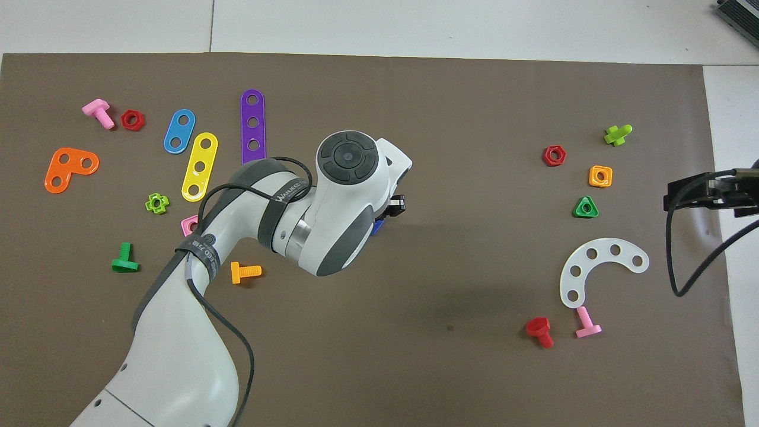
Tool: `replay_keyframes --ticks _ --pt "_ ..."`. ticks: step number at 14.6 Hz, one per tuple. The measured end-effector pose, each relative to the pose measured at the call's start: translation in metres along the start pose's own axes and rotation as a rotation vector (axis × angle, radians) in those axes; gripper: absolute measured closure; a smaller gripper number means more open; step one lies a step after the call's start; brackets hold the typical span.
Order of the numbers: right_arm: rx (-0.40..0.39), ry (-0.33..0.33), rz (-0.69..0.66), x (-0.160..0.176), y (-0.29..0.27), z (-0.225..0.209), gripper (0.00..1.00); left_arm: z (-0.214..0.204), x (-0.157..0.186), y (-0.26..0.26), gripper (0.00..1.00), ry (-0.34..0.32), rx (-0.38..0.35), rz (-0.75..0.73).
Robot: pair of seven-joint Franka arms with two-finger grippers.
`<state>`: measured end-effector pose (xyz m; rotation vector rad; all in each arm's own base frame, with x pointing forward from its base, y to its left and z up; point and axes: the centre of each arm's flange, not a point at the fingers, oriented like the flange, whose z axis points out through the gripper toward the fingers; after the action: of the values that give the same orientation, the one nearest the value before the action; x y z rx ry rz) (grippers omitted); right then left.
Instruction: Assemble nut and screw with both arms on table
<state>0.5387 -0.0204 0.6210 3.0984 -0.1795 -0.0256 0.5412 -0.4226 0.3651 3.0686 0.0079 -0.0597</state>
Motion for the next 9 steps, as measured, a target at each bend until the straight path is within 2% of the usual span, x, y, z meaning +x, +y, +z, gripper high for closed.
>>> replay_keyframes --ticks 9 --pt "0.000 0.000 0.000 0.0000 0.0000 0.0000 0.00 0.0060 0.0006 0.0031 0.54 0.011 -0.007 -0.003"
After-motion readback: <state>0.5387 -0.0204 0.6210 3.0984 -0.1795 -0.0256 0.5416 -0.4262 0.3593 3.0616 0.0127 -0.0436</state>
